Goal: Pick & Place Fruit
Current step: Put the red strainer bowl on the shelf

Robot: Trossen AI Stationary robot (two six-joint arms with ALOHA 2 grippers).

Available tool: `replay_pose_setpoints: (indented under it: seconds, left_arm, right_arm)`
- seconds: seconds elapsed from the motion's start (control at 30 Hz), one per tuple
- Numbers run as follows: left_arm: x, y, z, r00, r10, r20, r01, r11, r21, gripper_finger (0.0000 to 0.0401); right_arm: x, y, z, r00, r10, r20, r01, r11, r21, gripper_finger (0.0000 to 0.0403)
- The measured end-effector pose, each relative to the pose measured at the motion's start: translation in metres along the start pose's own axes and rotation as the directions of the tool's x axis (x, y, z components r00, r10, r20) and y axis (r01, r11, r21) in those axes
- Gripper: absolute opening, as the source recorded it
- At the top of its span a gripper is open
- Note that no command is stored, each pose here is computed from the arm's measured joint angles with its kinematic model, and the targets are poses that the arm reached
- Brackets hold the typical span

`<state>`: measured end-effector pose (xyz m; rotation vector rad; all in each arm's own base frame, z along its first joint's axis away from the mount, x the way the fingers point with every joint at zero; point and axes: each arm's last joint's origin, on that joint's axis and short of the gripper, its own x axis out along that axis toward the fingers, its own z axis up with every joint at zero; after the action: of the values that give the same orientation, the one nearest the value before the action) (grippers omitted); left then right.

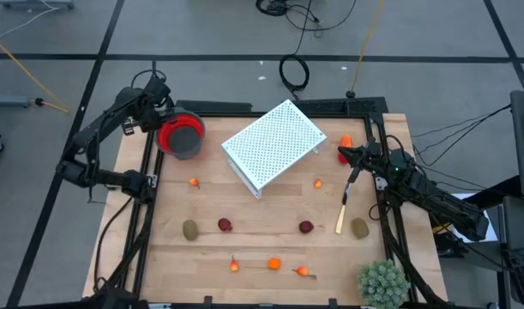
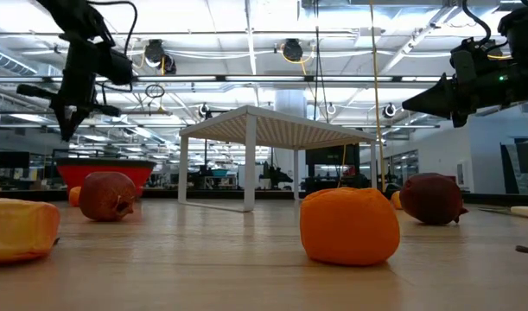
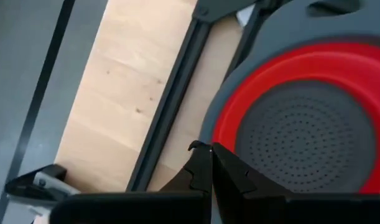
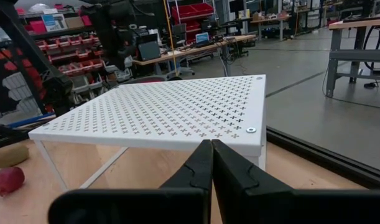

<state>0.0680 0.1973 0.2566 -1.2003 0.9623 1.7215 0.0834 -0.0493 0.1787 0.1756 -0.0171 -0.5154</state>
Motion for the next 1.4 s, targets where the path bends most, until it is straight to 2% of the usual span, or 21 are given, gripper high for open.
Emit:
replay_pose_setpoints:
  seconds: [0.27,0.5,0.83,0.97,1.1,1.4]
  left_arm:
    - [0.006,-0.004,0.001,0.999,-0.010,-0.053,0.009,1.000,-0.027,0.0022]
    - [0.006,-0.004,0.001,0.997,-0.028,-0.066,0.024,0.997,-0.067,0.0083]
    - [0.007,-0.004,0.002,0.998,-0.032,-0.059,0.018,0.975,-0.220,0.0179]
    - [0.012,-0.004,-0.002,0.996,-0.025,-0.084,0.002,0.964,-0.265,0.0206]
    - [0.021,-0.006,-0.012,0.985,-0.052,-0.164,-0.005,0.944,-0.329,0.0220]
    - [0.037,-0.007,-0.032,0.975,0.000,-0.222,-0.091,0.913,-0.397,0.0223]
  right_arm:
    - [0.000,0.000,0.000,1.000,0.000,0.000,0.000,1.000,0.000,0.0000]
    - [0.000,0.000,0.000,1.000,0.000,0.000,0.000,1.000,0.000,0.0000]
    - [0.000,0.000,0.000,1.000,0.000,0.000,0.000,1.000,0.000,0.0000]
    - [0.000,0.000,0.000,1.000,0.000,0.000,0.000,1.000,0.000,0.0000]
    - [0.000,0.000,0.000,1.000,0.000,0.000,0.000,1.000,0.000,0.0000]
    - [0.000,0.000,0.000,1.000,0.000,0.000,0.000,1.000,0.000,0.0000]
